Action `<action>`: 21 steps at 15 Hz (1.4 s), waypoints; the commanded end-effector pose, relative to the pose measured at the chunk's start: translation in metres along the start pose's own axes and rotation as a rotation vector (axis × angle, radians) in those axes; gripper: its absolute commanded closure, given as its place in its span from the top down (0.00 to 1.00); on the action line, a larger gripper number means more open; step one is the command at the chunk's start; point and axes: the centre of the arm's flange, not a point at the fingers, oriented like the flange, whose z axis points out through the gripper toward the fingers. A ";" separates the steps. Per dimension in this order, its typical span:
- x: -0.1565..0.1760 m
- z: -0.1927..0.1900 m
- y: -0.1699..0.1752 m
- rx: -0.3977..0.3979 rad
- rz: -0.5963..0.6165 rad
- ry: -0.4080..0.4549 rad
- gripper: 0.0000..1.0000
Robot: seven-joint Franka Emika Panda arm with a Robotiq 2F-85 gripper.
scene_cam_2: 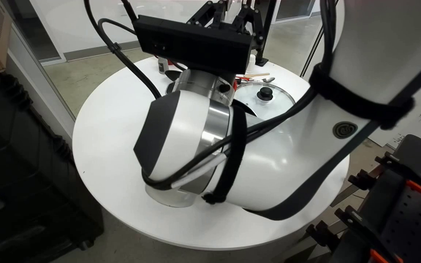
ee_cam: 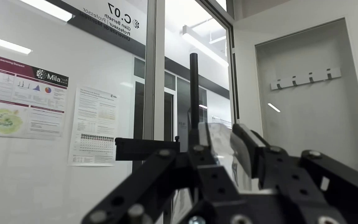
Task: Put some of the objects from the measuring cup into the pot
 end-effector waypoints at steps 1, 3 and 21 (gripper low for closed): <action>-0.002 -0.001 0.001 -0.011 0.005 -0.035 0.06; 0.000 -0.001 0.003 -0.005 0.007 -0.025 0.06; -0.004 -0.025 0.008 0.088 0.003 0.125 0.06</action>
